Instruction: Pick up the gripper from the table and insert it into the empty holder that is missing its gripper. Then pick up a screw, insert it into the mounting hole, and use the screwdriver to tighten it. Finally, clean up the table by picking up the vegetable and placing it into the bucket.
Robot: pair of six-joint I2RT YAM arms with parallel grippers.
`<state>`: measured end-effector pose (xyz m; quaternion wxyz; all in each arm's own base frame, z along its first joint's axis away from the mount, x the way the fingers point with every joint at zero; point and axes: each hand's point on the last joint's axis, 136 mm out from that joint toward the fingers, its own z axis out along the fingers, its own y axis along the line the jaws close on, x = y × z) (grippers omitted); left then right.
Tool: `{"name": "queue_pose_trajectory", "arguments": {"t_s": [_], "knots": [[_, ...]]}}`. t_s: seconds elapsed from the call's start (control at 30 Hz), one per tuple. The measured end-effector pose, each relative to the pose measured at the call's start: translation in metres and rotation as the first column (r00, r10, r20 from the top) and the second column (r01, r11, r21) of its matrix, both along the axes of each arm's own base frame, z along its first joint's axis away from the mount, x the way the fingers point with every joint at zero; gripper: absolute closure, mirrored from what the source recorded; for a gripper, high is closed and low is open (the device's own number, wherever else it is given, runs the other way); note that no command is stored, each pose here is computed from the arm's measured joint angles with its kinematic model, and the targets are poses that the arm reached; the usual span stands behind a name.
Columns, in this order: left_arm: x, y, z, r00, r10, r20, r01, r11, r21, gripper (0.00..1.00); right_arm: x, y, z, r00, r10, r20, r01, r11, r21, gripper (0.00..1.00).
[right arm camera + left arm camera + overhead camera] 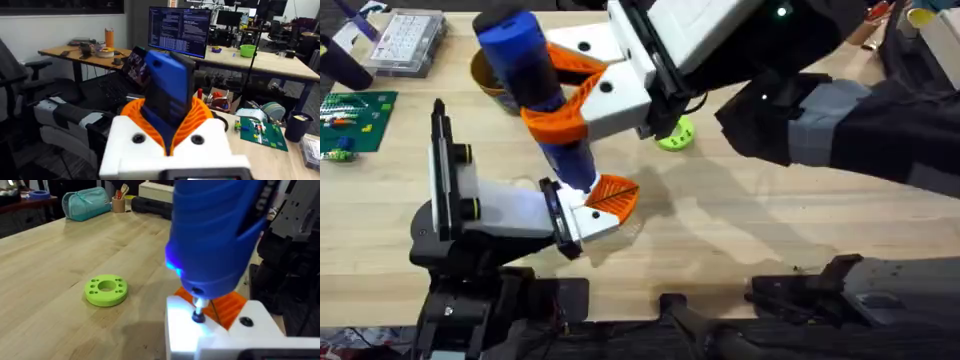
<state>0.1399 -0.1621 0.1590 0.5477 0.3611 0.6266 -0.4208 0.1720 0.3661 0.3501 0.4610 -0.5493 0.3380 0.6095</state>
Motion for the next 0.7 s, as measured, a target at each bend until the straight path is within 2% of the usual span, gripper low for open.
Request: {"name": "queue_pose_trajectory", "arguments": {"t_s": [0.7], "knots": [[0.0000,0.0000,0.0000,1.000,0.000,0.000,0.000,1.000,0.000,0.996,0.0026,0.0023,-0.0050,1.000,0.000,-0.010,0.000,1.000,-0.009,0.974]]}}
